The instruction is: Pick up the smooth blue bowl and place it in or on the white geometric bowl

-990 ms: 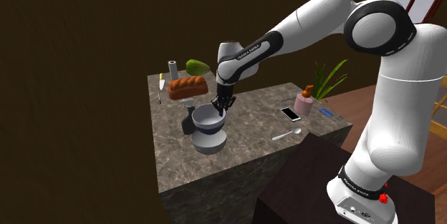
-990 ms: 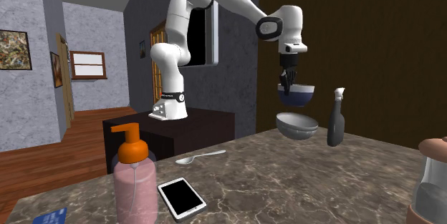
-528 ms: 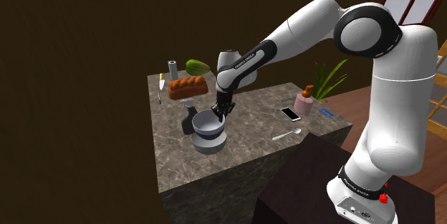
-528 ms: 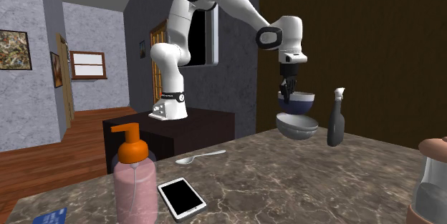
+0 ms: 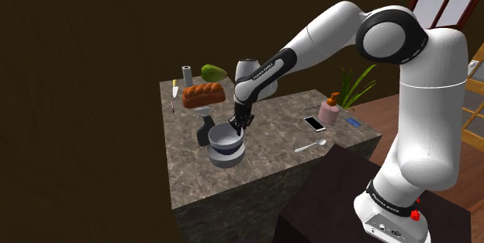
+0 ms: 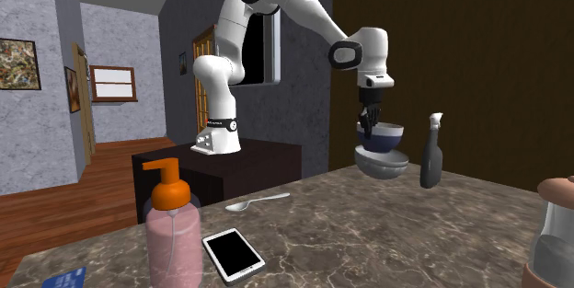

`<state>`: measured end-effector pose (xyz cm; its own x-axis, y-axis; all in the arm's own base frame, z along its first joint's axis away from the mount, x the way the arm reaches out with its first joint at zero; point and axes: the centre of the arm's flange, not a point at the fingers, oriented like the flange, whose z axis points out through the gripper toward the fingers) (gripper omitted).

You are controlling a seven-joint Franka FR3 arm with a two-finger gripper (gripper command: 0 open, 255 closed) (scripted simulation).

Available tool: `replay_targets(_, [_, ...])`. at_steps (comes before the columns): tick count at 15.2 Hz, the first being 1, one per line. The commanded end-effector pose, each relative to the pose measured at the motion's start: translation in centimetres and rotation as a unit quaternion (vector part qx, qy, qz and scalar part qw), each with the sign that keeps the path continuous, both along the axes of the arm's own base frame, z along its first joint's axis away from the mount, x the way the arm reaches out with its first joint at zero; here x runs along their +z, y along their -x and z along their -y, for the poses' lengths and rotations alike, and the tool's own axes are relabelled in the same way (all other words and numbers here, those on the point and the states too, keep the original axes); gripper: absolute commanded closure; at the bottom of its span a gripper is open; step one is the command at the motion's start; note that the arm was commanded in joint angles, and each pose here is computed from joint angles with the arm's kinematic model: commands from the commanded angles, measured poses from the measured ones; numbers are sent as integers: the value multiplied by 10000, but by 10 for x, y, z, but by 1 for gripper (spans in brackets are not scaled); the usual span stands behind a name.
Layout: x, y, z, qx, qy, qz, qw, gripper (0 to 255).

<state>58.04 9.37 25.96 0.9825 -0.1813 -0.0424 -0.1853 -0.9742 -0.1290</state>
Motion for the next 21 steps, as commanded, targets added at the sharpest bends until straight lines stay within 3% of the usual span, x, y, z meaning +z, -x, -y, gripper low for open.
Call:
replay_targets(1, [-1,0,1,-2,3,-5,10000,255])
replay_targets(3, [-1,0,1,-2,3,-5,10000,255])
replay_targets(4, [-1,0,1,-2,3,-5,10000,0])
replay_targets(9, [-1,0,1,-2,3,-5,10000,0])
replay_targets(13, [49,-1,7,-2,3,-5,10000,0])
replay_targets(21, [49,-1,7,-2,3,-5,10000,0])
